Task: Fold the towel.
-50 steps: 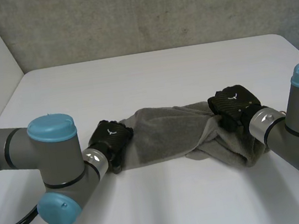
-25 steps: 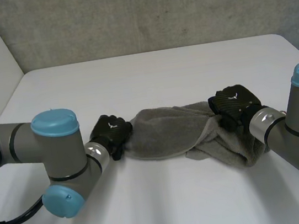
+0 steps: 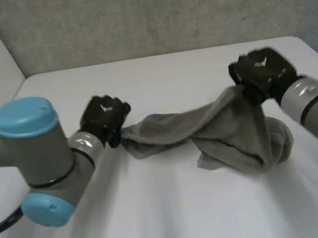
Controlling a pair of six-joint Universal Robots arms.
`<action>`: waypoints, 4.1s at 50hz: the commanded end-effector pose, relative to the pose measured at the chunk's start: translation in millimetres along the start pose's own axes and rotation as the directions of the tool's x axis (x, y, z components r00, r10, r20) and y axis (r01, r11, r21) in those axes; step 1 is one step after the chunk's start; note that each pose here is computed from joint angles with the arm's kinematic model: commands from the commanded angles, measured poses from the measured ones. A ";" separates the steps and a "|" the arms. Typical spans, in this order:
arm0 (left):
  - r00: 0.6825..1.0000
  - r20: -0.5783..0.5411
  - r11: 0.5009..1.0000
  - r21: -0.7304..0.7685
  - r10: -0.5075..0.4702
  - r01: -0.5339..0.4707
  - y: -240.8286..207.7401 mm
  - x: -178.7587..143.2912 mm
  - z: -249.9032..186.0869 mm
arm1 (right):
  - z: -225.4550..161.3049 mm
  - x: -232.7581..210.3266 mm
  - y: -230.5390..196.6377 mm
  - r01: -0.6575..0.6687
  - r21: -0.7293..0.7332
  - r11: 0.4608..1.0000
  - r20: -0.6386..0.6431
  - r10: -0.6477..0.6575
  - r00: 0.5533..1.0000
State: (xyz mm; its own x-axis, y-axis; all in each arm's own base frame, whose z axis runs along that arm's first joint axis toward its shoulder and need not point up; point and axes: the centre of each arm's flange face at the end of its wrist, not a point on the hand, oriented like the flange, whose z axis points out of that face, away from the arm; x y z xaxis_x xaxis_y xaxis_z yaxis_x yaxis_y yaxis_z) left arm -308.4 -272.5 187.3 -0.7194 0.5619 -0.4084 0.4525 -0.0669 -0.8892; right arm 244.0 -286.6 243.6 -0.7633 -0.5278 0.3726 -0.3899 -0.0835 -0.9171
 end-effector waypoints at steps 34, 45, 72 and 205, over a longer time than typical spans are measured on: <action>0.903 0.372 0.752 0.653 -0.215 -0.090 -164.8 -119.9 27.1 | 37.8 57.1 -144.6 0.432 0.520 0.737 -0.506 -0.141 0.851; 0.923 0.324 0.876 0.481 -0.208 0.029 -101.0 -108.3 20.7 | 19.1 -2.1 -82.4 0.291 0.207 0.934 0.005 -0.299 0.954; 0.974 0.170 0.989 0.026 -0.147 0.145 38.8 -52.3 -26.0 | -12.4 -78.0 24.5 0.176 -0.165 0.971 0.351 -0.109 0.930; 0.966 0.240 0.994 -0.018 -0.099 0.106 50.5 -76.7 -32.7 | 48.9 -117.2 62.7 0.455 -0.065 0.888 0.451 -0.381 0.807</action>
State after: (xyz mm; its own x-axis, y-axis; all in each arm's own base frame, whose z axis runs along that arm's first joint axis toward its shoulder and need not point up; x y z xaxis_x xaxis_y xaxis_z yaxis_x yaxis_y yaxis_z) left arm -213.2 -292.0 180.0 -0.8658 0.3516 -0.3560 0.3835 0.0092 -0.9235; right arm 334.3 -270.5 132.3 -0.2148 -0.7753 0.5939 -0.7350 -0.2721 -0.6211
